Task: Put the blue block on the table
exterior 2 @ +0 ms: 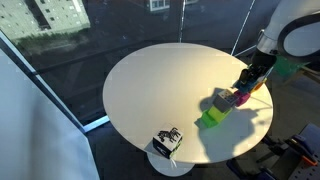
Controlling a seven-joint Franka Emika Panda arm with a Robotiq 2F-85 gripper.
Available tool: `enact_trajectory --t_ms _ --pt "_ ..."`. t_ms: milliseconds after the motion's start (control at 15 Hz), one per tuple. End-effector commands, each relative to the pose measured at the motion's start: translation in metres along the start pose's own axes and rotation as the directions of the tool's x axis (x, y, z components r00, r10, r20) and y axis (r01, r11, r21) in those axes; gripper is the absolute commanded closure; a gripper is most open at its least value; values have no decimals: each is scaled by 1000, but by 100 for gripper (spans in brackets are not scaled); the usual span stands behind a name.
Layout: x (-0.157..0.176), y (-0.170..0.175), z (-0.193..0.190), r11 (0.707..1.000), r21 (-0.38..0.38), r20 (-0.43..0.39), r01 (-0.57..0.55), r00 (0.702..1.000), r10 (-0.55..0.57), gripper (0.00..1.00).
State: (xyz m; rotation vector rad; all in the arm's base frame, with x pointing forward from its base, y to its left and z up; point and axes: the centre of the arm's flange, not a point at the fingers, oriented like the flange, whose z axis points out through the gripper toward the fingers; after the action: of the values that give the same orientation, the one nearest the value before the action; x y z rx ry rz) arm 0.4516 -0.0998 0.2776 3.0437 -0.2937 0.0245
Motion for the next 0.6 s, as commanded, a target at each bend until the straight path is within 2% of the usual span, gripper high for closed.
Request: enact_trajectory --t_ms 0,533 --pt "7 -16 -12 1000 2 -5 -25 1000 25 69" --pt "28 -50 -17 1000 -11 -21 -27 999 27 69"
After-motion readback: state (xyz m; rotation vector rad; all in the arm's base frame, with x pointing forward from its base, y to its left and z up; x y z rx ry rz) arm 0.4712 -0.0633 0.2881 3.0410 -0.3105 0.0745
